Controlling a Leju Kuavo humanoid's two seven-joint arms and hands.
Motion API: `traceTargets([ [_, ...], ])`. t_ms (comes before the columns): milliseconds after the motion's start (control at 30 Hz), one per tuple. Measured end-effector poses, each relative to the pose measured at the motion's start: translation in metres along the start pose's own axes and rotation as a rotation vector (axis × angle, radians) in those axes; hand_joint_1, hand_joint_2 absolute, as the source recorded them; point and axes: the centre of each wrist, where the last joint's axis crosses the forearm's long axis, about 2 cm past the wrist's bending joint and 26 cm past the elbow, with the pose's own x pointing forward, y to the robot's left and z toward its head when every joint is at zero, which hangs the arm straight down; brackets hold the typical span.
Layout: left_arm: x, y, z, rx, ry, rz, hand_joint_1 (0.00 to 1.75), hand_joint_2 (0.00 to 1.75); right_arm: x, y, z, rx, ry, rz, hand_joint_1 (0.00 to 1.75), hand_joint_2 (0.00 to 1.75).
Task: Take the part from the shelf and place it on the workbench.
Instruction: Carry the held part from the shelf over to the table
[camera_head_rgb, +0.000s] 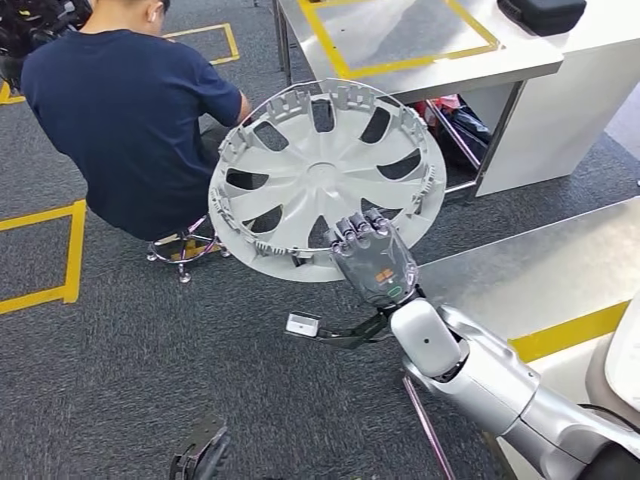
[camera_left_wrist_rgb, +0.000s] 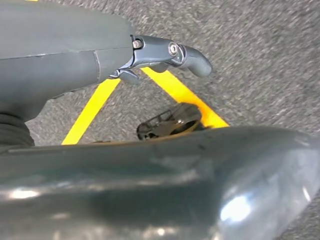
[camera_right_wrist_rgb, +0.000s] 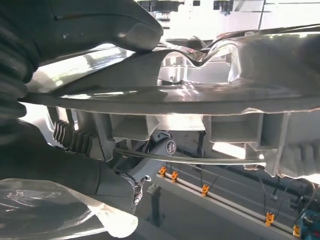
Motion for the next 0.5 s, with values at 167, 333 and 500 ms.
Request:
traceTargets([
  [167, 0.0024, 0.001, -0.0006, 0.002, -0.005, 0.001, 0.0, 0.0, -0.0004, -0.0002, -0.0008, -0.002, 0.001, 0.003, 1.75, 1.75],
  [333, 0.0039, 0.0018, -0.001, 0.003, -0.008, 0.002, 0.0, 0.0, -0.0014, -0.0001, -0.0011, -0.003, 0.001, 0.007, 1.75, 1.75],
  [500, 0.0042, 0.001, -0.0012, 0.001, -0.006, 0.003, 0.0, 0.0, 0.0007, 0.0007, 0.0006, 0.002, -0.006, 0.007, 1.75, 1.75],
])
